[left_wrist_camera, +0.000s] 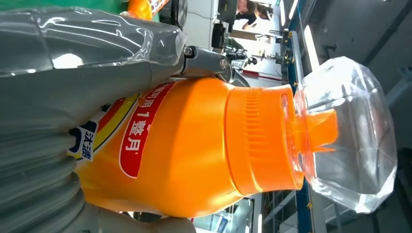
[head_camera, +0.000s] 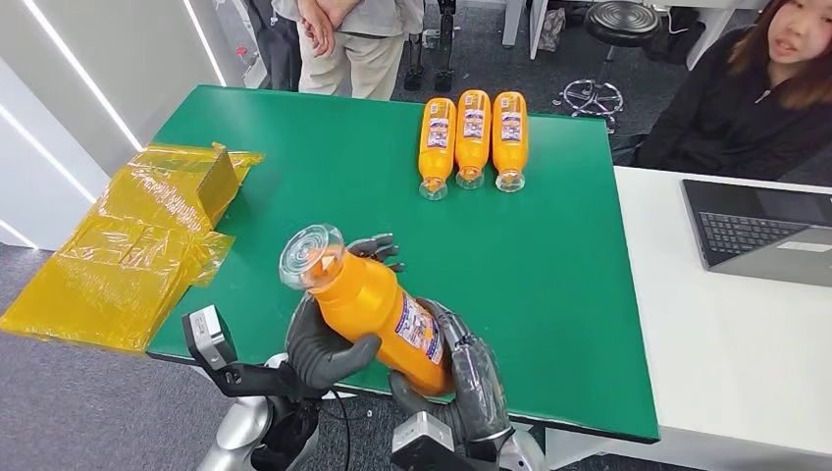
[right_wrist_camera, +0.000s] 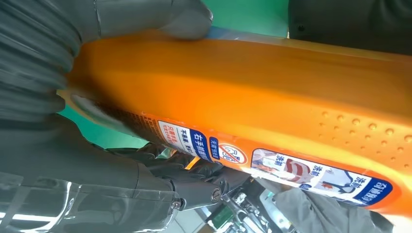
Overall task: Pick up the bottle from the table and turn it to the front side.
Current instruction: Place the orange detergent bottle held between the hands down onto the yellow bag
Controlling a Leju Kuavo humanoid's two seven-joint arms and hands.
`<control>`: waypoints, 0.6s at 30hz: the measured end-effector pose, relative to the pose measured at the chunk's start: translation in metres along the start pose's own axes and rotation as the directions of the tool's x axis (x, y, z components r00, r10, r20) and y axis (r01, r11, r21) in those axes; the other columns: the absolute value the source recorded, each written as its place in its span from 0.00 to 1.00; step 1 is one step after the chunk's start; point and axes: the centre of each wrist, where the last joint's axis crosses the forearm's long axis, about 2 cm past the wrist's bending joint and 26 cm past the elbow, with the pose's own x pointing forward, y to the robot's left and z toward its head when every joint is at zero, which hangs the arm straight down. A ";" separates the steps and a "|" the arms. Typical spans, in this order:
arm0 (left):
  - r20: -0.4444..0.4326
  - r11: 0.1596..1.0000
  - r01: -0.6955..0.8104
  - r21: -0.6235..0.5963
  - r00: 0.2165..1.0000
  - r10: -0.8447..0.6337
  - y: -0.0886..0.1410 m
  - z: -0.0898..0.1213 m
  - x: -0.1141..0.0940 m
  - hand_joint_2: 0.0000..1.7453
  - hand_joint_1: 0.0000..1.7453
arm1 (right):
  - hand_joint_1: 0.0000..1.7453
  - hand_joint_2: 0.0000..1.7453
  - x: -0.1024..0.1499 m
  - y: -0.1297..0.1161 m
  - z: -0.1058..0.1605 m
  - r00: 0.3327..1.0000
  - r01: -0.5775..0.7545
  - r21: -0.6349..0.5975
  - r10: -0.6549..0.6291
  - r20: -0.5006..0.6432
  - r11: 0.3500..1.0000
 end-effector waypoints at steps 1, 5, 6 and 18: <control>-0.001 1.000 0.004 0.003 1.000 -0.004 0.000 0.000 0.000 1.00 1.00 | 1.00 1.00 0.000 0.000 0.000 1.000 0.001 0.003 -0.001 -0.001 1.000; -0.008 1.000 0.016 0.017 1.000 -0.016 0.001 0.001 0.000 1.00 1.00 | 1.00 1.00 -0.001 0.000 0.000 1.000 0.006 0.014 -0.006 -0.003 1.000; -0.009 1.000 0.019 0.020 1.000 -0.019 0.002 0.001 0.000 1.00 1.00 | 1.00 1.00 -0.002 0.001 0.000 1.000 0.009 0.016 -0.009 -0.003 1.000; -0.033 0.996 0.067 0.055 0.997 -0.065 0.001 0.004 -0.001 1.00 1.00 | 0.00 1.00 -0.004 0.002 0.002 0.999 0.046 0.002 -0.046 -0.008 0.999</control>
